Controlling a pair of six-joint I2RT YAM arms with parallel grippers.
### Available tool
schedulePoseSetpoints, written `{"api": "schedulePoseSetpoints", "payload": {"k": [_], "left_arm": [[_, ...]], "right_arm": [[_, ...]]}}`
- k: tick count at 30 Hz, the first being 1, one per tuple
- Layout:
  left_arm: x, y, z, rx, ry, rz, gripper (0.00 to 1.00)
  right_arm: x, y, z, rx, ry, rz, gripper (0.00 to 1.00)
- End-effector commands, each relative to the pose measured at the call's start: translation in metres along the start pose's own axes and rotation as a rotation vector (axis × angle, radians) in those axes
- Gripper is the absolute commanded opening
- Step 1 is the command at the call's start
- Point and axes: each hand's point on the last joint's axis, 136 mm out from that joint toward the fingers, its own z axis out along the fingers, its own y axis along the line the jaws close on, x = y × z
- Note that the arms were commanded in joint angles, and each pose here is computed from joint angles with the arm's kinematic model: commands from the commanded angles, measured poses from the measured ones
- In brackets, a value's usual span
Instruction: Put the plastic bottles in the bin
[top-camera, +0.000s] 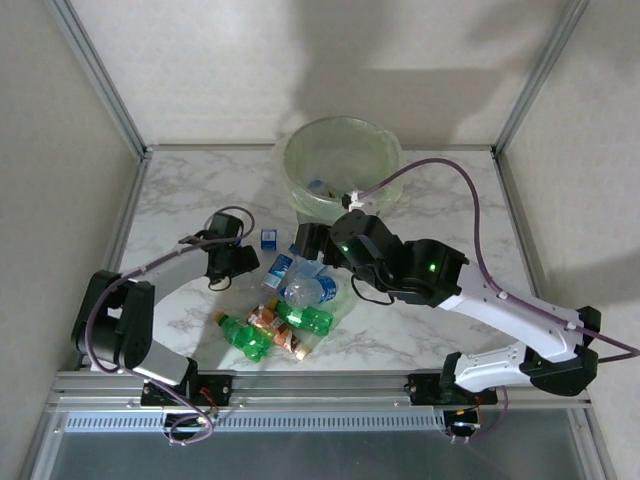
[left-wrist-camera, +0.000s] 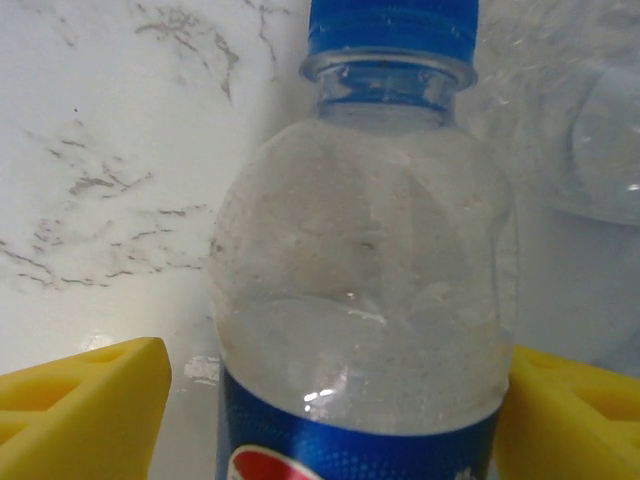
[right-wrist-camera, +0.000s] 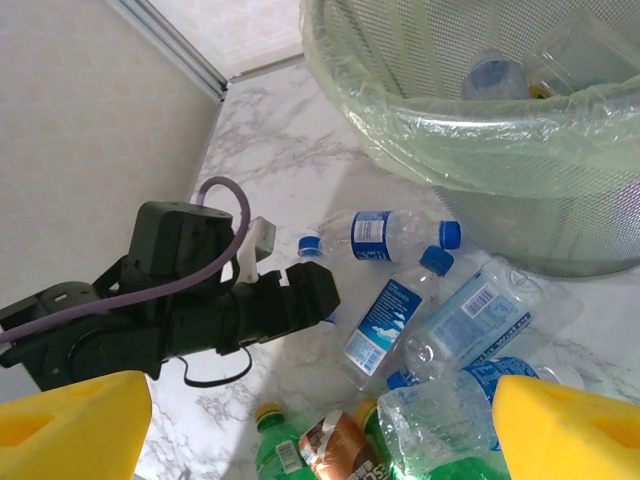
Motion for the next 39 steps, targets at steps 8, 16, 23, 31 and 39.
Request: {"api": "schedulePoseSetpoints", "payload": {"k": [8, 16, 23, 31, 39], "left_arm": [[-0.002, 0.006, 0.004, -0.013, -0.027, -0.015, 0.65], [-0.011, 0.006, -0.017, -0.007, -0.078, -0.019, 0.59], [-0.051, -0.028, -0.097, 0.158, -0.227, -0.086, 0.58], [-0.092, -0.107, -0.246, 0.716, -0.374, -0.249, 0.61], [-0.089, -0.144, -0.327, 1.089, -0.327, -0.329, 0.63]], "right_arm": [[-0.001, 0.005, 0.001, 0.012, -0.007, -0.003, 0.88], [-0.002, 0.014, 0.004, -0.005, -0.005, -0.016, 0.86], [-0.003, 0.037, -0.003, -0.068, -0.002, -0.070, 0.86], [-0.014, 0.076, -0.025, -0.267, -0.008, -0.093, 0.96], [-0.021, 0.088, -0.028, -0.305, -0.017, -0.103, 0.99]]}}
